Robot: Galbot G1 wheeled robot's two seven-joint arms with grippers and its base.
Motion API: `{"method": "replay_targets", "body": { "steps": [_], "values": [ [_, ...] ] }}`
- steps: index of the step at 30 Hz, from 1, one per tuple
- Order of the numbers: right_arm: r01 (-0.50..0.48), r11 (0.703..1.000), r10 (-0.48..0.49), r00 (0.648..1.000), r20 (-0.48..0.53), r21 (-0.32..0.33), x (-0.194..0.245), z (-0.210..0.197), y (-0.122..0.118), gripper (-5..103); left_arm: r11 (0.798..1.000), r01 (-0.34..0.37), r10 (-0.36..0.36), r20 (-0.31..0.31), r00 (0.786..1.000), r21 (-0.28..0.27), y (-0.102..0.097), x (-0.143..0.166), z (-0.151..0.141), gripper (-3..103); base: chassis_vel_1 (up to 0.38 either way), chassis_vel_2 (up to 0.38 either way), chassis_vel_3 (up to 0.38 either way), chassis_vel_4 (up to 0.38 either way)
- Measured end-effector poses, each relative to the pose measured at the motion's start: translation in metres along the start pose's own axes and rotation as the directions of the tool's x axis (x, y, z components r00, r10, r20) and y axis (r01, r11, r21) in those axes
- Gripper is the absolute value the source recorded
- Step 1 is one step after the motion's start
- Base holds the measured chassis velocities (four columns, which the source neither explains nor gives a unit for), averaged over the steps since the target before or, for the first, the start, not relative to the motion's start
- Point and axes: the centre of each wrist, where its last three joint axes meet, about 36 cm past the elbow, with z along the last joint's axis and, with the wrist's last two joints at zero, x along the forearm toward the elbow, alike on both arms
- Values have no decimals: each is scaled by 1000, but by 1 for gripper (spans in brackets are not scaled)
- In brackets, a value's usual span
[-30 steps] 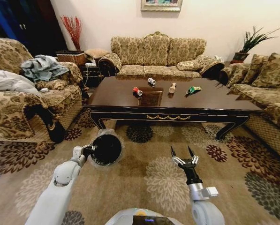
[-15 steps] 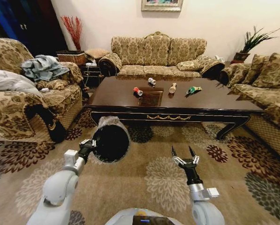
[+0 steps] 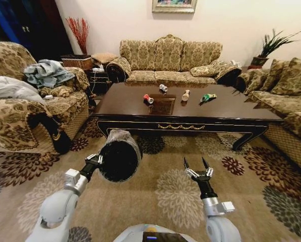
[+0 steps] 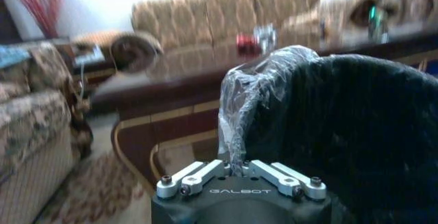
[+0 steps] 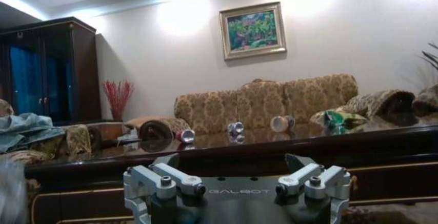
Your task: Move to the front of the table and place the trash on the table into the trash bin.
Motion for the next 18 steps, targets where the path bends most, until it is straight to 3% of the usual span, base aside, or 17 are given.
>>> {"method": "replay_targets", "body": {
  "steps": [8, 12, 18],
  "values": [
    [13, 1000, -13, 1000, 5, -2, 1, 3, 2, 100, 999, -33, 24, -192, 981, -41, 35, -3, 37, 2, 0, 0, 0, 0],
    [23, 1000, -23, 1000, 5, -5, 1, 4, 5, 100, 998, -44, 31, -238, 971, -46, 49, -2, 44, 2, 0, 0, 0, 0],
    [33, 999, -33, 999, 9, -3, 4, 4, 7, 100, 999, -37, 39, -269, 962, 12, 62, -4, 60, 2, 0, 0, 0, 0]
  ]
}}
